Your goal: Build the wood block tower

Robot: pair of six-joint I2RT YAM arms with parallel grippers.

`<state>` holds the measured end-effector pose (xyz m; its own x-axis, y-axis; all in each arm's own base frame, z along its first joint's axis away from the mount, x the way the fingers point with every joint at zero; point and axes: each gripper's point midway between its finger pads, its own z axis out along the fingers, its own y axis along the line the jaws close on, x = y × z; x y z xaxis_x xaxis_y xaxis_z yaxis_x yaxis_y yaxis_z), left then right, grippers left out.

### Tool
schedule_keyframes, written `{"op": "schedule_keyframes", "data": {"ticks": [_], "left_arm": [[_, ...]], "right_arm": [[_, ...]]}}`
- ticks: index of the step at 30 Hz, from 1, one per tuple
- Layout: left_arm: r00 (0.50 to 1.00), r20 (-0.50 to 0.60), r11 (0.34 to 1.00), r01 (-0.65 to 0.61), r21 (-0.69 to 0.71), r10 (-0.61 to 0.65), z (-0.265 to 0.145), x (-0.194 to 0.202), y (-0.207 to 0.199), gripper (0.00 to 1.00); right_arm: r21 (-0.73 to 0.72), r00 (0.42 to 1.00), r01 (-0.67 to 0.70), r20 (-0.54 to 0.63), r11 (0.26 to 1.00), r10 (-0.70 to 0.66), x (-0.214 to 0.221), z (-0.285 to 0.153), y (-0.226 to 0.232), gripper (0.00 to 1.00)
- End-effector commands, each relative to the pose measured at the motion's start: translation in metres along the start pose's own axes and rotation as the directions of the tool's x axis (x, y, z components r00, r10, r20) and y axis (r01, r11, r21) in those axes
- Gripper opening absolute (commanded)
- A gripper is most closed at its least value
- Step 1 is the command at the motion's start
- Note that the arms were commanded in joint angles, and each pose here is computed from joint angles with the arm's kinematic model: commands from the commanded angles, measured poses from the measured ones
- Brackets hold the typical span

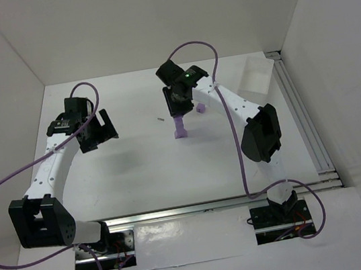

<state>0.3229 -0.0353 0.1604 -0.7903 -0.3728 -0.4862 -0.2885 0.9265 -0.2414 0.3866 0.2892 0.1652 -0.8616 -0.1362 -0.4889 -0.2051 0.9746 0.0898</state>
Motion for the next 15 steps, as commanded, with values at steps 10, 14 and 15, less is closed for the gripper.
{"op": "schedule_keyframes", "data": {"ticks": [10,14,15], "left_arm": [[0.999,0.035,1.000,-0.014,0.016,0.014,-0.0073,-0.0073,-0.0017,0.98],[1.000,0.026,1.000,-0.014,0.012,0.014,-0.0055,-0.0042,-0.0003,0.98],[1.000,0.026,1.000,-0.014,0.012,0.014,-0.0055,-0.0042,-0.0003,0.98]], "right_arm": [[0.001,0.999,0.025,-0.031,1.000,-0.025,0.0073,0.0088,-0.0015,0.30],[0.001,0.999,0.025,-0.031,1.000,-0.025,0.0073,0.0088,-0.0015,0.30],[0.001,0.999,0.025,-0.031,1.000,-0.025,0.0073,0.0088,-0.0015,0.30]]}}
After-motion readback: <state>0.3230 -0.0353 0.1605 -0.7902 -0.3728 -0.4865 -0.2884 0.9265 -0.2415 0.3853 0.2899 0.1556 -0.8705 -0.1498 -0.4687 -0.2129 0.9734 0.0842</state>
